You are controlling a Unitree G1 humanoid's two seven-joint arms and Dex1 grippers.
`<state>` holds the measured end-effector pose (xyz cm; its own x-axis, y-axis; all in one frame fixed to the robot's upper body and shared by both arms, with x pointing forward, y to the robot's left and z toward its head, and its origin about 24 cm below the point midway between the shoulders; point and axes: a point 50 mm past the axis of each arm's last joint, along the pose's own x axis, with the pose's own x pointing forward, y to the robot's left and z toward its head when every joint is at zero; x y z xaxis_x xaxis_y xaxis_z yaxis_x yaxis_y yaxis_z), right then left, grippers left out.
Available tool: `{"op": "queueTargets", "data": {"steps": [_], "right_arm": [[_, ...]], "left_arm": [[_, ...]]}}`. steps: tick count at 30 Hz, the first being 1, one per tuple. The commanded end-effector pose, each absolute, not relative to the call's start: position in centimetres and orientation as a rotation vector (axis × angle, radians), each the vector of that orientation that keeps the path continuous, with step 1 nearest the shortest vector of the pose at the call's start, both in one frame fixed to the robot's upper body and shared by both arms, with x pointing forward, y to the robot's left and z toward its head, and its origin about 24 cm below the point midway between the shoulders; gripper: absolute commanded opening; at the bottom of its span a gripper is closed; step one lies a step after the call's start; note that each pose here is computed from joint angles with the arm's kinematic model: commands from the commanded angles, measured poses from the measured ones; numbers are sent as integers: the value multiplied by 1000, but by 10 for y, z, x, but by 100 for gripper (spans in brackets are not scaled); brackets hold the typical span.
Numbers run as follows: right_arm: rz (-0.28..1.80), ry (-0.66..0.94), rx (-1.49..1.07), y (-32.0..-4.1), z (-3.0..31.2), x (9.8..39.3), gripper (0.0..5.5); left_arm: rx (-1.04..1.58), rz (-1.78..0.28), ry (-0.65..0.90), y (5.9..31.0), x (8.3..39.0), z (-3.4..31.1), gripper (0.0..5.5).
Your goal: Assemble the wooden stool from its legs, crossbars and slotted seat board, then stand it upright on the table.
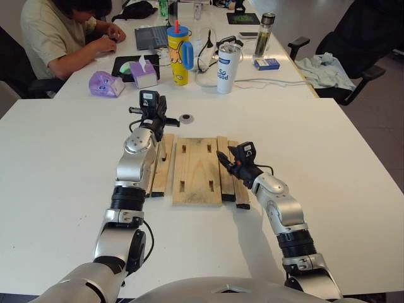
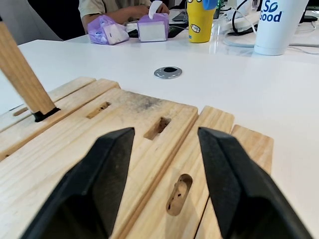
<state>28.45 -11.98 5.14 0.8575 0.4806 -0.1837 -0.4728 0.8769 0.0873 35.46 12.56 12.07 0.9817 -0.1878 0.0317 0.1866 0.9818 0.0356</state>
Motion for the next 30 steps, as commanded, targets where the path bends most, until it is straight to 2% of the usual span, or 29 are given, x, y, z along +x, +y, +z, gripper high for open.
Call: {"op": "queueTargets", "data": {"steps": [1,4,6,13,18,20,21,23,25,26,27,30], "right_arm": [[498,187,21,-121,56,291,235],[497,184,21,-122,56,292,235],[490,183,23,-122,56,291,235],[480,186,31,-122,53,288,235],[477,186,35,-122,53,287,235],[475,185,35,-122,53,287,235],[475,185,35,-122,53,286,235],[477,186,36,-121,53,286,235],[488,185,36,-118,53,287,235],[491,185,36,-117,53,287,235],[490,184,36,-118,54,288,235],[475,178,35,-122,56,288,235]], "left_arm": [[62,-145,164,131,350,77,10],[31,-120,101,136,352,91,10],[-8,-110,7,138,354,109,10],[-43,-139,-334,138,358,201,10],[-40,-151,-400,135,351,225,10],[-34,-147,-347,134,354,213,10],[-16,-150,-238,133,359,190,10],[57,-156,59,131,360,118,10],[105,-154,344,138,340,44,10],[107,-134,401,143,330,26,10],[109,-124,420,146,325,18,10],[57,-116,221,143,340,58,10]]}}
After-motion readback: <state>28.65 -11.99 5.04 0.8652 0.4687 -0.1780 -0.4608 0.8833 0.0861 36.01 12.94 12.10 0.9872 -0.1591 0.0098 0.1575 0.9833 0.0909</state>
